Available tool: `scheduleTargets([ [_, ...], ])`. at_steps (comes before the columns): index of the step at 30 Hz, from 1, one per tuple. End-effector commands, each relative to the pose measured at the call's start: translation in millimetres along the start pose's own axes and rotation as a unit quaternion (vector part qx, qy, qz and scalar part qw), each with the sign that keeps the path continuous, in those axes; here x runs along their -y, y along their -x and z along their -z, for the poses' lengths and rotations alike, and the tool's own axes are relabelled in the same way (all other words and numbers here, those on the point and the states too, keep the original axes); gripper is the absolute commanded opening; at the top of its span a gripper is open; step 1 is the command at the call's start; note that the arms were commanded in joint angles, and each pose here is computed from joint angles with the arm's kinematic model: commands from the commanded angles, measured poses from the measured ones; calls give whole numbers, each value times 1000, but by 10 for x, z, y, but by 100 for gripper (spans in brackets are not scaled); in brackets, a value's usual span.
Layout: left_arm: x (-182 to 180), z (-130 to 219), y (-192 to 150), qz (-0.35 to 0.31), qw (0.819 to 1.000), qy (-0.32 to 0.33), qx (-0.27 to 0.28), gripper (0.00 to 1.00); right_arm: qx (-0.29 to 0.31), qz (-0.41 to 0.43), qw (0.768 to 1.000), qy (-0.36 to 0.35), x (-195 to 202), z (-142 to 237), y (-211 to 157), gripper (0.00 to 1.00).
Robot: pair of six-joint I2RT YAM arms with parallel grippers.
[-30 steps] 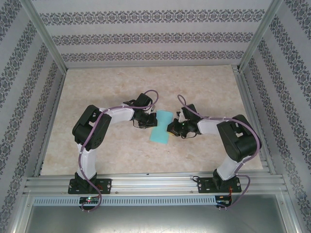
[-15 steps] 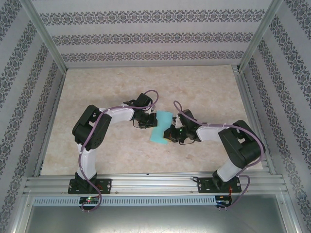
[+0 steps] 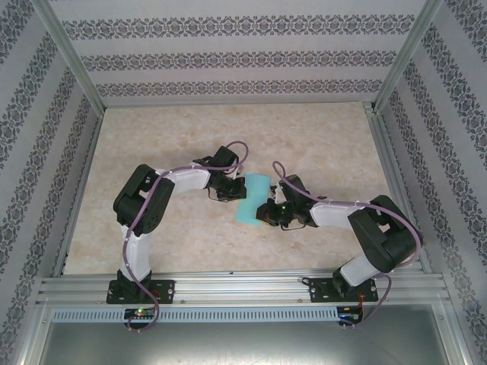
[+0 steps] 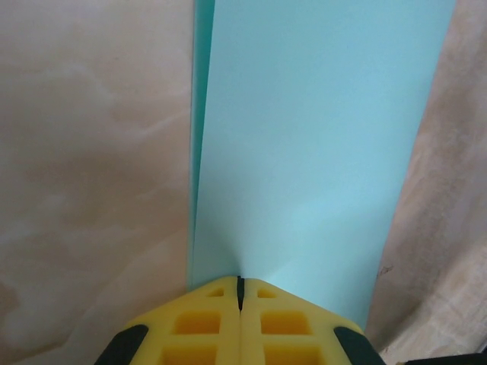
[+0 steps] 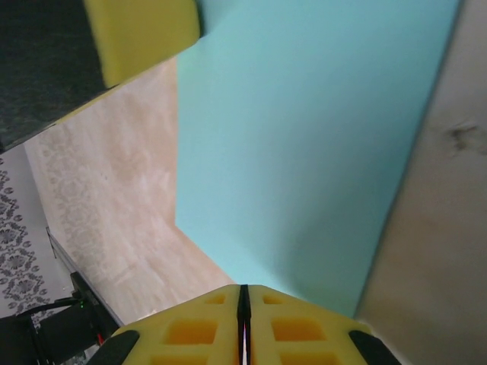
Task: Fold a paper plane with a square sheet of paper (pick it up from the middle)
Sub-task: First fold the paper in half at the center of the table.
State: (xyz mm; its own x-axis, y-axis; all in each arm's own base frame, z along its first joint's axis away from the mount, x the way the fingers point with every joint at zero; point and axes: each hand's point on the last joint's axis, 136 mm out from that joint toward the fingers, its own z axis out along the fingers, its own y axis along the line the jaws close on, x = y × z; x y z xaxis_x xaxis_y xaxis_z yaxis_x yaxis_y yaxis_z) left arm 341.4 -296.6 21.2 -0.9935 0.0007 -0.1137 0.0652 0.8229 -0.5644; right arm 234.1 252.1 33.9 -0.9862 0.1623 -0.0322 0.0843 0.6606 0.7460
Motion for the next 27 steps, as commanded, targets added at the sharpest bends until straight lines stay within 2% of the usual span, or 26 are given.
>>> scheduleTargets([
  [1,-126,-85,-209,7,999,27,-39,0,-10,-2,1000,-24,91,-40,-70,10],
  [6,-117,-78,-208,6,999,27,-39,0,-27,-16,998,-57,324,-113,-178,10],
  [10,-124,-66,-217,3,999,29,-41,0,-15,-8,998,-54,228,-23,-104,10],
  [14,-127,-68,-221,3,999,30,-41,0,40,18,999,-22,-142,246,279,10],
  [19,-134,-77,-219,3,999,30,-41,0,111,1,994,-4,-178,498,988,12],
  [23,-143,-88,-229,4,999,31,-44,0,103,-16,994,30,-199,421,1372,11],
  [27,-145,-103,-221,5,999,31,-45,0,88,-28,995,34,-158,269,1543,11],
])
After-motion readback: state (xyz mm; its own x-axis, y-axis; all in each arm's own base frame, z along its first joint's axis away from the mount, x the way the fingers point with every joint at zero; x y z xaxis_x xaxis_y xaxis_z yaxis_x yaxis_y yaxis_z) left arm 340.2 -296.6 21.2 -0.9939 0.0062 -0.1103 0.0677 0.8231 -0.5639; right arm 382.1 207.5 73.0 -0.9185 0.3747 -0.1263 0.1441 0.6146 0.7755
